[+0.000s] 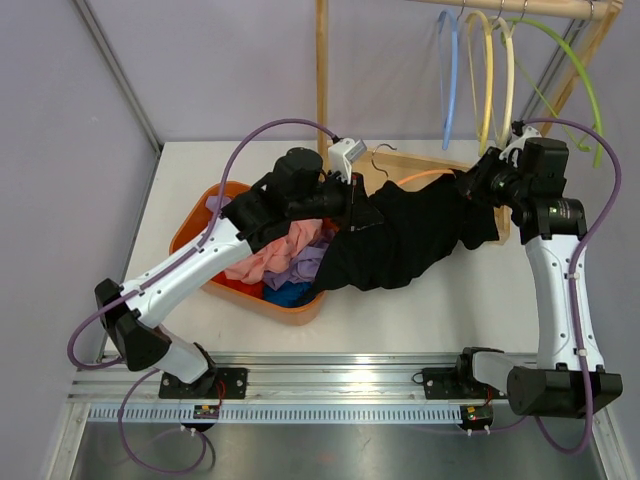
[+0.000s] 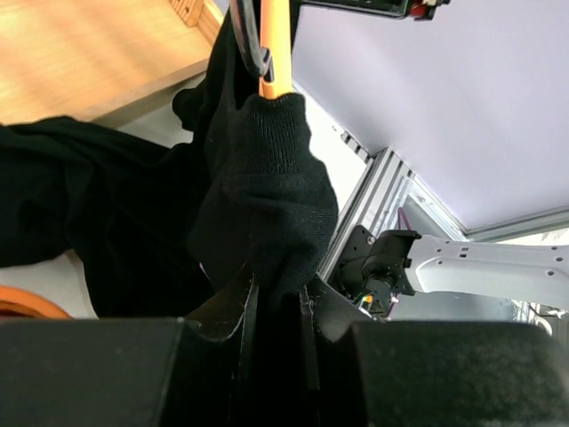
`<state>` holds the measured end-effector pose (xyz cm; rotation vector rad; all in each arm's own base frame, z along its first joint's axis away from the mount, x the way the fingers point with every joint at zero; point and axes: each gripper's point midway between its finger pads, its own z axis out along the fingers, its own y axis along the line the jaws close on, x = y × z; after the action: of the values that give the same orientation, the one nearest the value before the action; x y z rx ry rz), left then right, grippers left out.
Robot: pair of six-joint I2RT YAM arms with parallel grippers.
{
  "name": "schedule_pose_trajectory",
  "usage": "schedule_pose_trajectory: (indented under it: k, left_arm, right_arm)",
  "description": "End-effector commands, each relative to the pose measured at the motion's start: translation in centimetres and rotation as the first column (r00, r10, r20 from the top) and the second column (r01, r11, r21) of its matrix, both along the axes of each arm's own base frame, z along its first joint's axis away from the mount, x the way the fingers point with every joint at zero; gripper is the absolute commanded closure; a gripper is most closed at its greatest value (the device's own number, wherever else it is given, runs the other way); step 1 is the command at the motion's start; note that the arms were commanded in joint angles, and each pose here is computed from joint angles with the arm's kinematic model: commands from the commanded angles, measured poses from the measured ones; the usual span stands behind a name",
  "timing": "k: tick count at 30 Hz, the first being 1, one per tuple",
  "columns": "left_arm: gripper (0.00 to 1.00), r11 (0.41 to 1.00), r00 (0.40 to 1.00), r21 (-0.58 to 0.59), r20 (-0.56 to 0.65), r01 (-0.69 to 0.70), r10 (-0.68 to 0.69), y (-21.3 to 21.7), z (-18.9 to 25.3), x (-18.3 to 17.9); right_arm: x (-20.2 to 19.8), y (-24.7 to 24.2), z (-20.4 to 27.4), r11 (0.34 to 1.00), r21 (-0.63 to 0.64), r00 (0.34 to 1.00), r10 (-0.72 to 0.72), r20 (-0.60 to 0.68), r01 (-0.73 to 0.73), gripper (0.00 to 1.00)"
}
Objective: Remove the t-shirt from the hanger
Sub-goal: Remove the tshirt from the hanger
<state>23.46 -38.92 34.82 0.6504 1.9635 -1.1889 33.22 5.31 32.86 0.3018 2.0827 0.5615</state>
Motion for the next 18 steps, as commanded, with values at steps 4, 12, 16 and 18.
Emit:
schedule_pose_trajectory:
  k: [4,12,16,18]
  left_arm:
    - [1.00,0.990,0.996,-0.142,0.092,0.019,-0.005,0.9,5.0,-0.6]
    - [1.00,0.999,0.980,-0.038,0.195,0.032,-0.024,4.4,4.7,-1.3]
    - [1.00,0.993,0.948,0.036,0.294,0.116,-0.121,6.6,4.3,-3.5]
    - [1.00,0.993,0.943,0.031,0.310,0.113,-0.117,7.5,4.5,-3.6]
  right_arm:
    - [0.6,-1.2,2.7,0.997,-0.027,0.987,-0.061,0.151,0.066,1.00]
    - [1.3,-9.5,1.8,0.943,-0.166,0.945,-0.254,0.206,0.289,1.00]
    - [1.8,-13.6,0.5,0.913,-0.198,0.928,-0.320,0.191,0.356,1.00]
    - [2.0,-13.6,-1.1,0.926,-0.221,0.949,-0.276,0.154,0.305,1.00]
